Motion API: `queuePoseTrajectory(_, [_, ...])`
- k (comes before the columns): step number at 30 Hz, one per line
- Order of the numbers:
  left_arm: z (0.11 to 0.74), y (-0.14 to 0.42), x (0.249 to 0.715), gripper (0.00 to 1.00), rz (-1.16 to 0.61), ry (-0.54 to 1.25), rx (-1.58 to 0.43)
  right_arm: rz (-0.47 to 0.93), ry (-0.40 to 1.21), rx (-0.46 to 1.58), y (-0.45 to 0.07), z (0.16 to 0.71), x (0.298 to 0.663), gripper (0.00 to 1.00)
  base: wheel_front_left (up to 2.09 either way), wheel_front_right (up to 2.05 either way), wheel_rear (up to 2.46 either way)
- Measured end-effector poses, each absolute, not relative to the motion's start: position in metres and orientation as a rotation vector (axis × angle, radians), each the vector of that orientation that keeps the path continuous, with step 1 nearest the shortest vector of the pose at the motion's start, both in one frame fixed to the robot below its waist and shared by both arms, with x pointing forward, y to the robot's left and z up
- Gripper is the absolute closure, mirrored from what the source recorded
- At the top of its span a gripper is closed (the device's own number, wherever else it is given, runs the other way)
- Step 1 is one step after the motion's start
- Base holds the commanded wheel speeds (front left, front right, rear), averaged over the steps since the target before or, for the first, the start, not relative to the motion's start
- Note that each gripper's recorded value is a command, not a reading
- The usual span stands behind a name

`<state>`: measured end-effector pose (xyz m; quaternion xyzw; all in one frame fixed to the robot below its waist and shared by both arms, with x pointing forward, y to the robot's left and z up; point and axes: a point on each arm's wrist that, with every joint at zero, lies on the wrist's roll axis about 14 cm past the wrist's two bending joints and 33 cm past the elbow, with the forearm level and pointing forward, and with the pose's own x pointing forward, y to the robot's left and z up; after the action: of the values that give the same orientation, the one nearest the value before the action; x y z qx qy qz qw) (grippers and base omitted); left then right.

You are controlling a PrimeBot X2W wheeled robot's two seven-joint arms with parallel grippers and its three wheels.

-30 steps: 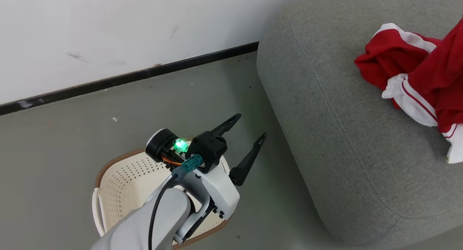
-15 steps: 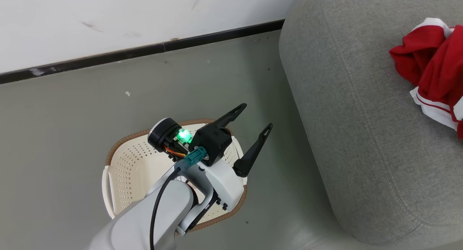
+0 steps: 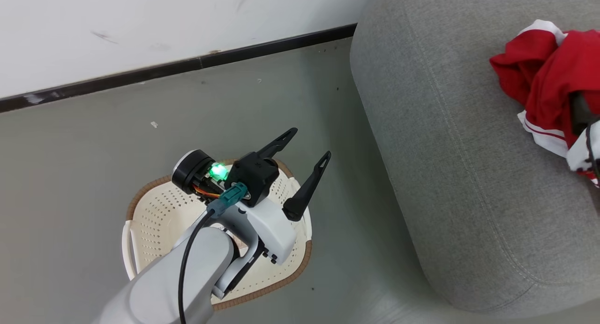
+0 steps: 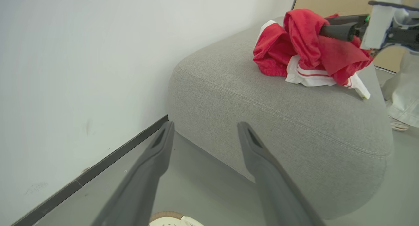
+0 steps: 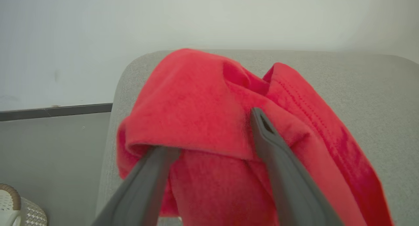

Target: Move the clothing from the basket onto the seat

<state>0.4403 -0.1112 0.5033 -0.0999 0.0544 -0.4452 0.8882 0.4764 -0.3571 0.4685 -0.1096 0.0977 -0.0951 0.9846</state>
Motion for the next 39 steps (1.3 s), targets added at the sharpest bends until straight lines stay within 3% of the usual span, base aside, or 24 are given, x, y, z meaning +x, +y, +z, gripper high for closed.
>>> queuePoseTrajectory(19, [0.514, -0.103, 0.447, 0.00, -0.845, 0.077, -0.266, -0.249, 0.018, -0.222, -0.364, 0.522, 0.416, 0.00, 0.00, 0.00, 0.00])
queuePoseTrajectory(27, [0.502, -0.063, 0.463, 0.00, -0.659, 0.083, -0.232, -0.198, -0.137, -0.225, -0.334, 0.568, 0.419, 0.00, 0.00, 0.00, 0.00])
queuePoseTrajectory(39, [0.495, 0.009, 0.464, 0.00, -0.401, 0.071, -0.238, -0.016, -0.188, -0.140, -0.251, 0.567, 0.429, 0.00, 0.00, 0.00, 0.00])
